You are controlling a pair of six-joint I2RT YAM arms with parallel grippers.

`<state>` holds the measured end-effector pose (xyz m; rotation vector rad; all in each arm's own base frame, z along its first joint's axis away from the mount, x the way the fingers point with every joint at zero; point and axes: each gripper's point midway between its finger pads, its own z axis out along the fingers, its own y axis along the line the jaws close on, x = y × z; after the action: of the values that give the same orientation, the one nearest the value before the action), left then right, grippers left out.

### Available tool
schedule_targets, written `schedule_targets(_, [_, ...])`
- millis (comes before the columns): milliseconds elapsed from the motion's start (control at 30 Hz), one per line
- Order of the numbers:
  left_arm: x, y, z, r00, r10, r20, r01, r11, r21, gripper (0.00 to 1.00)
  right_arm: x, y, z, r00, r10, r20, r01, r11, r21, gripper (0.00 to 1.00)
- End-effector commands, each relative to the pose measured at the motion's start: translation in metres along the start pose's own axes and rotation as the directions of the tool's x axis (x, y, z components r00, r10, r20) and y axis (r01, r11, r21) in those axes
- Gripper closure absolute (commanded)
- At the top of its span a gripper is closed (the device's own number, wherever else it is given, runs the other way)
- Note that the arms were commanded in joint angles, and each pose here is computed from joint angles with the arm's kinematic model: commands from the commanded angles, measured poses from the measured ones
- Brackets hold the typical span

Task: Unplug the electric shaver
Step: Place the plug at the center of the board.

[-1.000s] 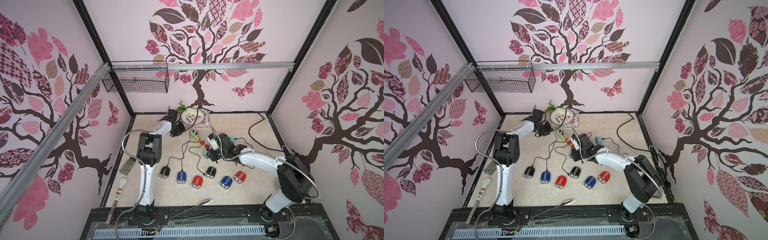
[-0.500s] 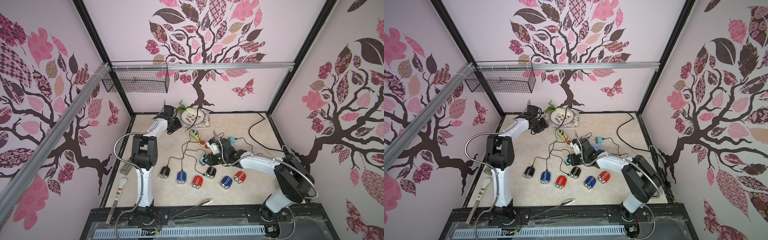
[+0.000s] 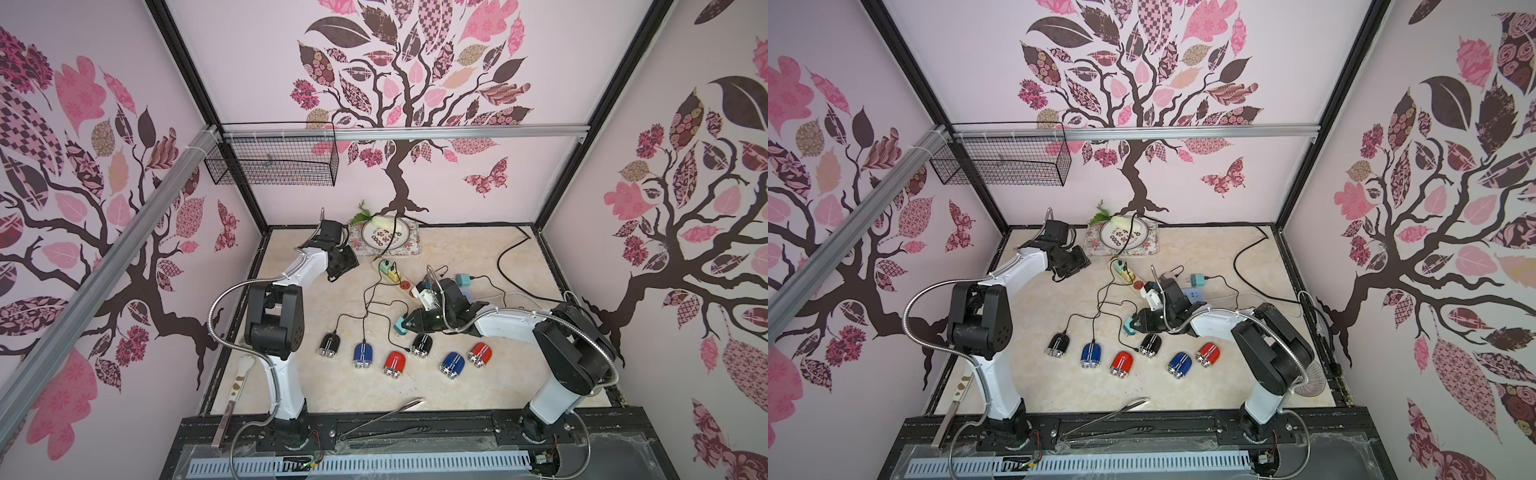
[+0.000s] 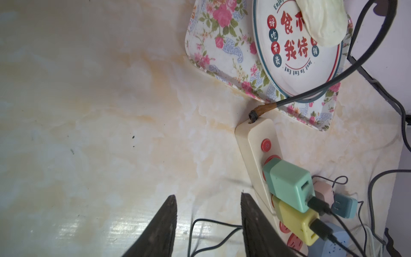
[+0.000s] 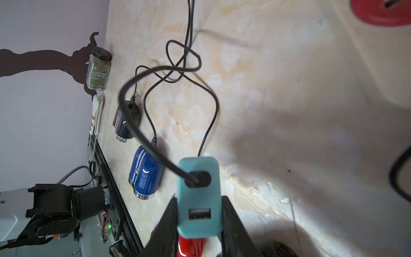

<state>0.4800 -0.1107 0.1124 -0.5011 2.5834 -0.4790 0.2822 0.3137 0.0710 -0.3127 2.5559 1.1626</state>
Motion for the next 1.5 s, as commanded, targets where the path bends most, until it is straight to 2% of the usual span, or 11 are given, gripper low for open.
schedule_targets(0, [0.006,-0.007,-0.016,0.998,0.056,0.040,-0.056,0.998,0.002,0.51,-0.002,-0.004,0.004,1.000,0.022,-0.004,-0.022,0.999,-0.026,0.72])
schedule_targets(400, [0.039,-0.007,-0.058,0.982,0.175,0.070,-0.171,0.984,-0.053,0.48,0.007,-0.024,0.014,0.997,0.053,-0.049,-0.053,0.998,0.018,0.71])
schedule_targets(533, [0.055,0.000,-0.068,0.979,0.193,0.063,-0.189,0.980,-0.062,0.46,0.006,-0.028,0.014,0.997,0.058,-0.053,-0.056,0.998,0.030,0.63])
schedule_targets(700, [0.077,0.009,-0.078,0.977,0.207,0.047,-0.204,0.977,-0.062,0.44,0.003,-0.033,0.010,0.997,0.063,-0.046,-0.061,0.997,0.036,0.60])
schedule_targets(1000, [0.117,0.021,-0.087,0.974,0.227,-0.005,-0.227,0.972,-0.068,0.41,-0.006,-0.035,-0.005,0.999,0.030,-0.026,-0.028,0.996,0.084,0.54])
schedule_targets(1167, [0.139,0.016,-0.090,0.965,0.262,-0.027,-0.264,0.962,-0.067,0.39,-0.013,-0.037,-0.017,1.000,-0.009,-0.009,0.010,0.991,0.132,0.53])
schedule_targets(1467, [0.179,0.018,-0.091,0.943,0.323,-0.078,-0.331,0.934,-0.132,0.36,-0.034,-0.024,-0.044,0.995,-0.082,0.052,0.071,0.980,0.188,0.53])
